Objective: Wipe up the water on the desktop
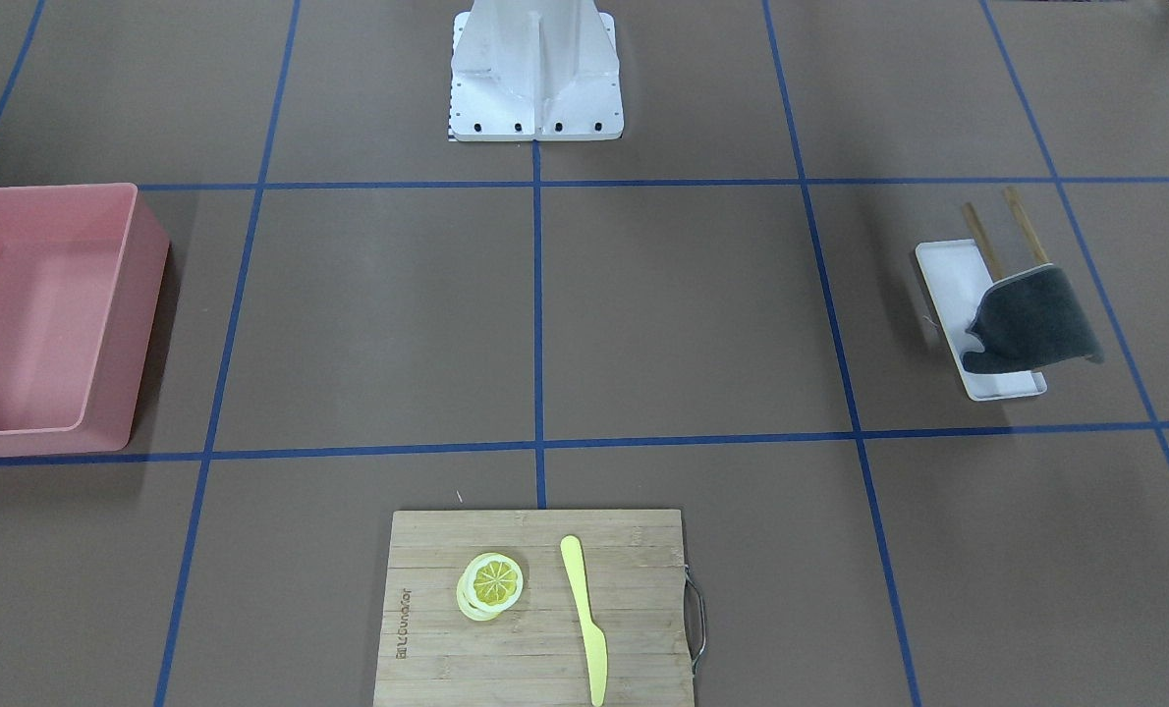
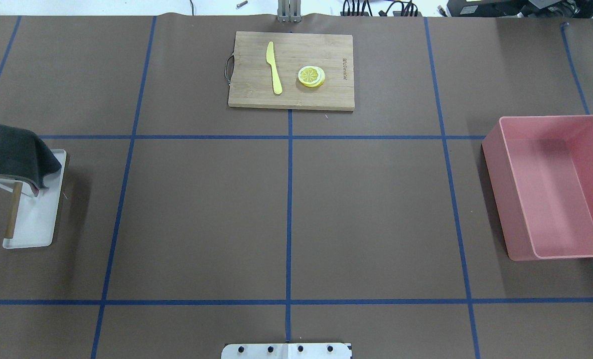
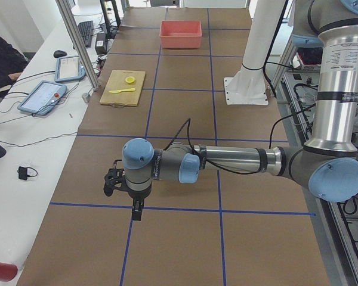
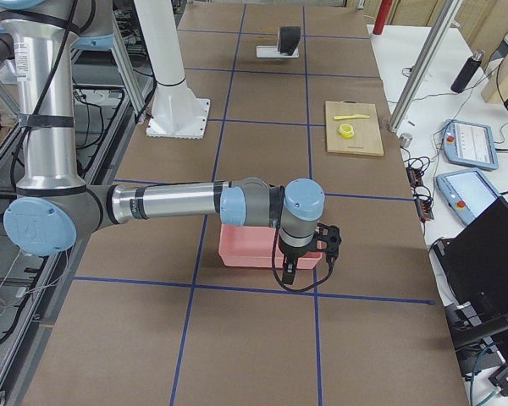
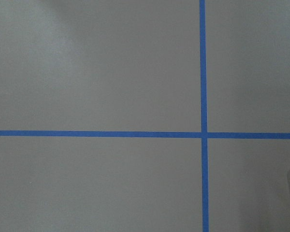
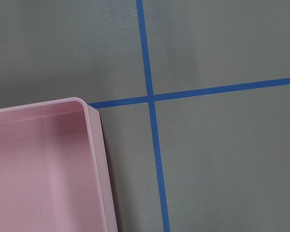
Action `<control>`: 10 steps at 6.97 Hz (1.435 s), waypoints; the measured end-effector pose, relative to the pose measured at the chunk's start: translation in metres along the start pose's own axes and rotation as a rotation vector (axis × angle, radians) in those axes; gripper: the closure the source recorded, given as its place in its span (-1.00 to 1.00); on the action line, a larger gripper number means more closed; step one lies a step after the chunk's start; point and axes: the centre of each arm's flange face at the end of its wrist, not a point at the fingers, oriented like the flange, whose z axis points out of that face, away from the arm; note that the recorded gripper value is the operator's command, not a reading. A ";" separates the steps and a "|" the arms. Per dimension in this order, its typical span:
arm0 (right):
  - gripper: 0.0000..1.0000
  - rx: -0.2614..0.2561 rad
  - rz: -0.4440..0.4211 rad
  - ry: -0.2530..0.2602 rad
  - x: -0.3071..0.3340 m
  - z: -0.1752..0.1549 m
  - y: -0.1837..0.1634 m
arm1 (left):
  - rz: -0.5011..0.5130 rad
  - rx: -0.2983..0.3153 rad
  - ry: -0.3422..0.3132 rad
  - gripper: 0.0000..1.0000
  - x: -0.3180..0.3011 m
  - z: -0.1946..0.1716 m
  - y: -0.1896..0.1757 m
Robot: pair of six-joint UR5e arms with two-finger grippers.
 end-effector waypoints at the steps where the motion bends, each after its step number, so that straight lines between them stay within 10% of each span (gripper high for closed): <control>1: -1.00 0.002 0.000 -0.001 -0.001 0.000 0.000 | 0.001 -0.001 -0.002 -0.96 0.000 0.000 -0.001; 10: -1.00 0.021 -0.016 0.009 -0.005 -0.006 0.000 | 0.019 0.004 -0.002 -0.96 0.003 0.002 -0.005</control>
